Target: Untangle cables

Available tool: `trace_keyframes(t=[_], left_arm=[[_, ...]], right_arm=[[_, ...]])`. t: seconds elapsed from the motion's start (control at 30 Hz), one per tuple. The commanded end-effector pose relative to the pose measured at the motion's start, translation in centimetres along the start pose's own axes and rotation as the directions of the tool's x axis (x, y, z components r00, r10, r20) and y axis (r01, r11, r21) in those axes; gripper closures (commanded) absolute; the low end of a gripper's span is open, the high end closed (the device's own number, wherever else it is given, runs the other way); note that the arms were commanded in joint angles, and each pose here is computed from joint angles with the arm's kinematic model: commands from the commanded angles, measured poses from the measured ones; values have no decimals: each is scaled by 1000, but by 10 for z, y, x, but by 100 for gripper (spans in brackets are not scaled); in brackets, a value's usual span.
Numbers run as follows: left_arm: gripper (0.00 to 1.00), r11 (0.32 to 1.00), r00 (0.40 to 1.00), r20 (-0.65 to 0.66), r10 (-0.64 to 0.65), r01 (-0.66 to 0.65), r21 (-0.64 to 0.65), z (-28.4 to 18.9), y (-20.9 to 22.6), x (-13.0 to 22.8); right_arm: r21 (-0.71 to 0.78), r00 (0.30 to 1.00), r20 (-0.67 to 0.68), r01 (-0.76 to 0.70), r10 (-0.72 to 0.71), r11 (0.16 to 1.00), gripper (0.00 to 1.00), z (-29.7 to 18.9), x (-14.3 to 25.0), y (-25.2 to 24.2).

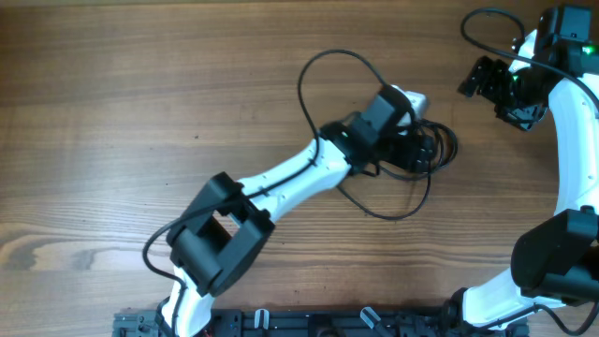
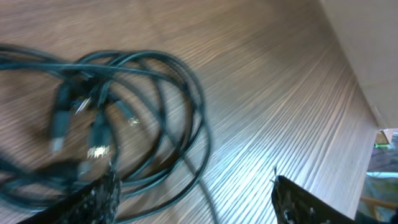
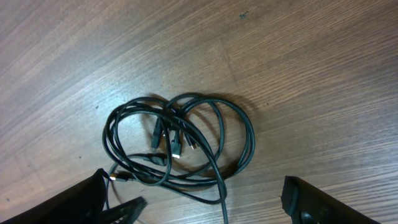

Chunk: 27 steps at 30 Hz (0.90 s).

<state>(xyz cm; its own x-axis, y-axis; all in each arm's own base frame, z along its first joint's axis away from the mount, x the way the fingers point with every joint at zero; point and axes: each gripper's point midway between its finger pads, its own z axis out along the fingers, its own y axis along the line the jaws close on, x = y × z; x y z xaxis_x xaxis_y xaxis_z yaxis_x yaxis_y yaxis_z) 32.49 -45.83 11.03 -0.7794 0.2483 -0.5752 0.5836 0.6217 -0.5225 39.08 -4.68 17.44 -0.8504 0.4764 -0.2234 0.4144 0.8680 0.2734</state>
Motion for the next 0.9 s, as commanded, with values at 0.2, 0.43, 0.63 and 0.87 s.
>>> trace_keyframes(t=[0.2,0.43,0.63,0.87], left_arm=[[23,974,982,0,189,-188,-128,53,30,26],[24,959,969,51,241,-230,-167,71,36,25],[29,934,946,5,324,-319,-162,86,33,45],[30,853,928,-57,369,-363,-376,76,71,47]], right_arm=[[-29,998,22,54,-53,998,8,-11,-1,10],[-30,998,22,54,-53,998,8,-11,-1,10],[-30,998,22,54,-54,998,7,-11,-1,10],[-30,998,23,54,-54,998,7,-11,-2,10]])
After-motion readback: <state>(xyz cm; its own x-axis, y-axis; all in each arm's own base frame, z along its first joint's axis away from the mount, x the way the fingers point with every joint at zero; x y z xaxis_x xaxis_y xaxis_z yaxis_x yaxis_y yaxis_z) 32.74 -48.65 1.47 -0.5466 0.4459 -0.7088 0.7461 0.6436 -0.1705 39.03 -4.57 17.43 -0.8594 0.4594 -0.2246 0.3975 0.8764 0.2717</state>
